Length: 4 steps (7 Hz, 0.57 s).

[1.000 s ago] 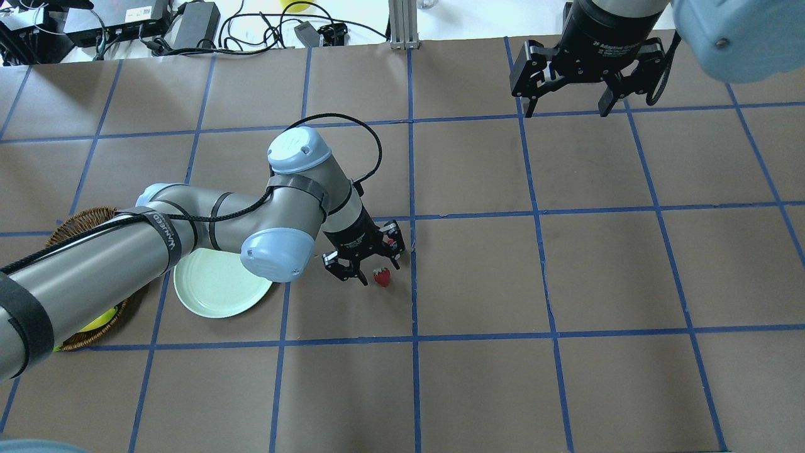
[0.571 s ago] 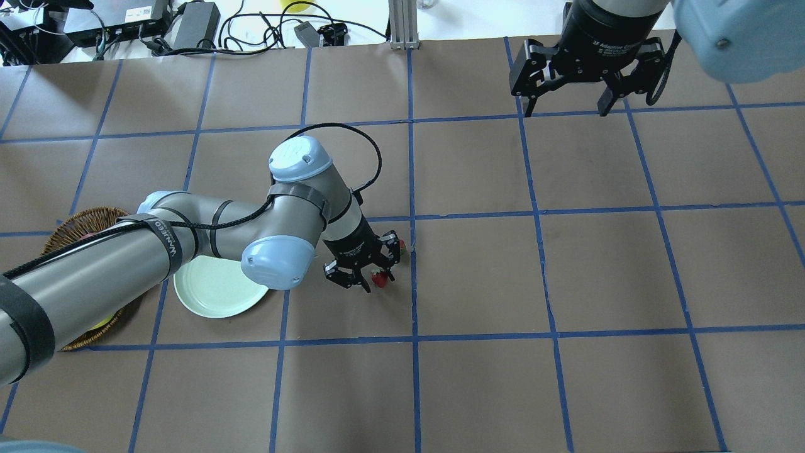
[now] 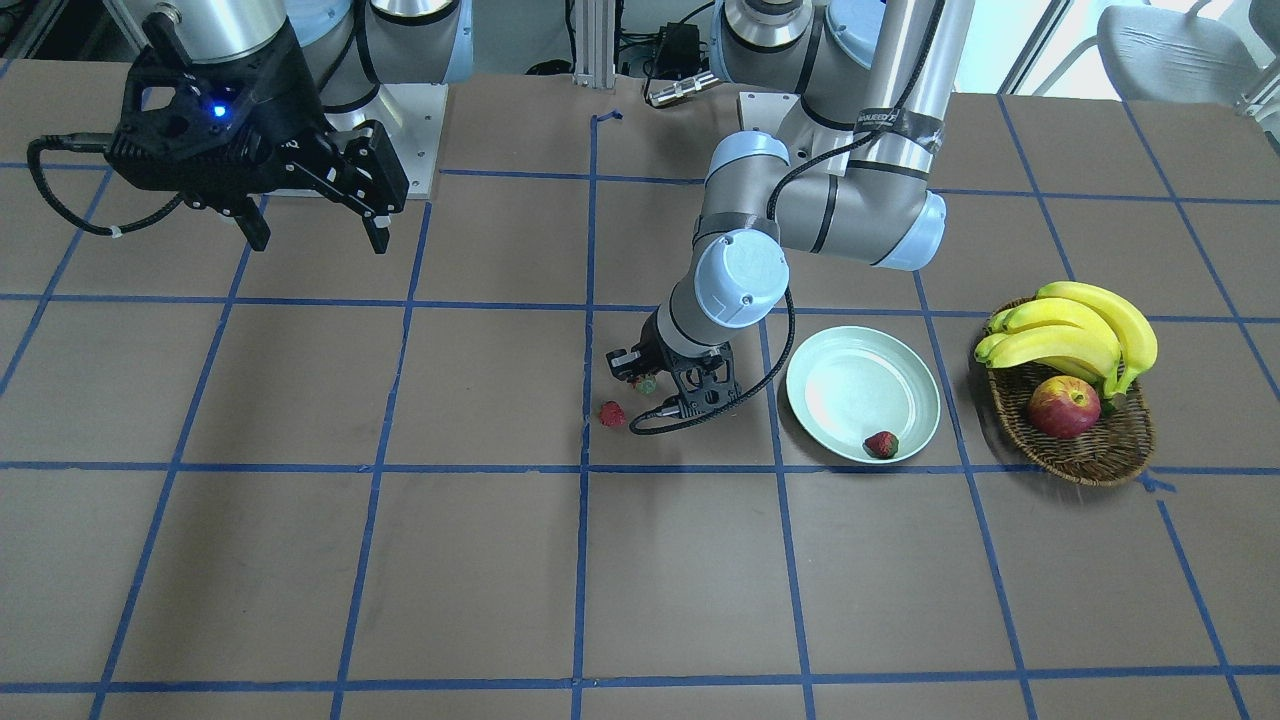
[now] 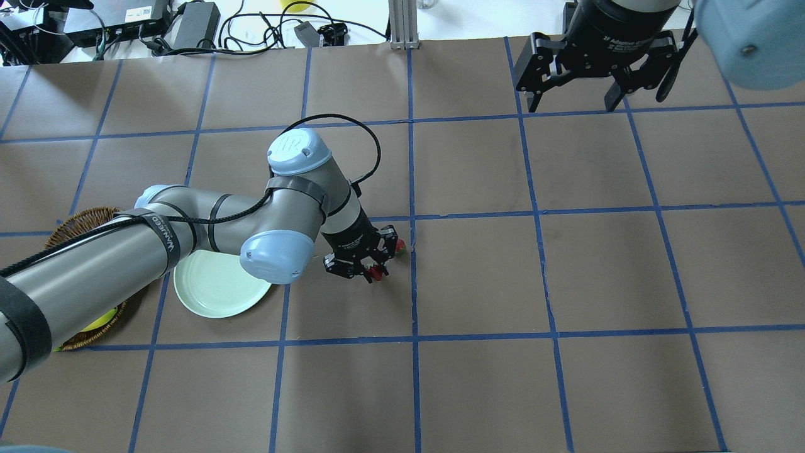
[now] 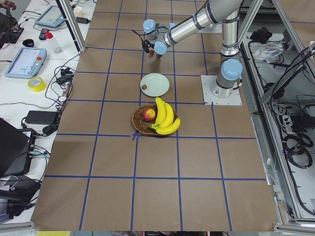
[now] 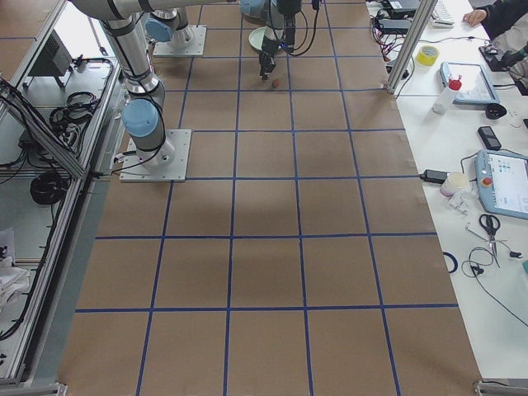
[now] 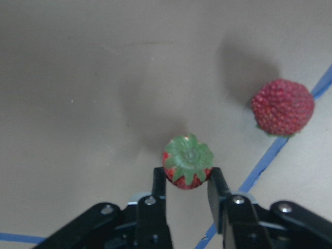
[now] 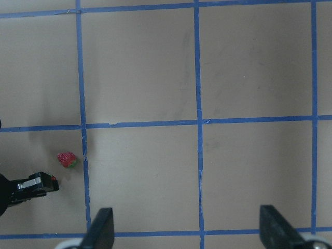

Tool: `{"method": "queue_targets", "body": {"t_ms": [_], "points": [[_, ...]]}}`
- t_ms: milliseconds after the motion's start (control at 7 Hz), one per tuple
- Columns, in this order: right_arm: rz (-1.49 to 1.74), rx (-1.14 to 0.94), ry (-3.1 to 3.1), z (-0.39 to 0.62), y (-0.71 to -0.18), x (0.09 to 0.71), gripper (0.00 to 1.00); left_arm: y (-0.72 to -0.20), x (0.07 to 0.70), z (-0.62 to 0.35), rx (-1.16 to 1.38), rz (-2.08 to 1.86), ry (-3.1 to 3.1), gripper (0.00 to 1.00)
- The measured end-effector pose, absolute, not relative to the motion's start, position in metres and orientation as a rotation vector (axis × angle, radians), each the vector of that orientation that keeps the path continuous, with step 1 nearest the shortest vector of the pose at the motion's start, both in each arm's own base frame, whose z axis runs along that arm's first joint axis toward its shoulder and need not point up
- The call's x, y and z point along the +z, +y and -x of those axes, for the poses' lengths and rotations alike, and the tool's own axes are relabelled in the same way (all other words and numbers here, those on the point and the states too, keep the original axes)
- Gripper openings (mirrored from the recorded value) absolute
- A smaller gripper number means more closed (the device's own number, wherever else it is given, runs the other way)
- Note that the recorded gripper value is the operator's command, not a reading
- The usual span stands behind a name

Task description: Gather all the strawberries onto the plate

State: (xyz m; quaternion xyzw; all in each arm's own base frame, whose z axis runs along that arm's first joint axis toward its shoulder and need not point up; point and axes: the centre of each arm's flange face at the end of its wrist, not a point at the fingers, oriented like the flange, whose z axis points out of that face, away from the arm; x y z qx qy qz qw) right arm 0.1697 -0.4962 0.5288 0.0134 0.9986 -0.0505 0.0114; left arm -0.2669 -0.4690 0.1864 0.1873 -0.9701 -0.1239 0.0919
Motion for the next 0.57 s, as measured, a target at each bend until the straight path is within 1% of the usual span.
{"method": "queue_targets", "body": {"t_ms": [286, 571], "points": [[-0.045, -0.170, 3.112, -0.170, -0.497, 0.523, 1.00, -0.489, 0.219, 0.245, -0.246, -0.579, -2.952, 0.00], [-0.044, -0.173, 3.108, -0.171, -0.497, 0.523, 1.00, -0.529, 0.259, 0.181, -0.223, -0.627, -3.001, 0.00]]}}
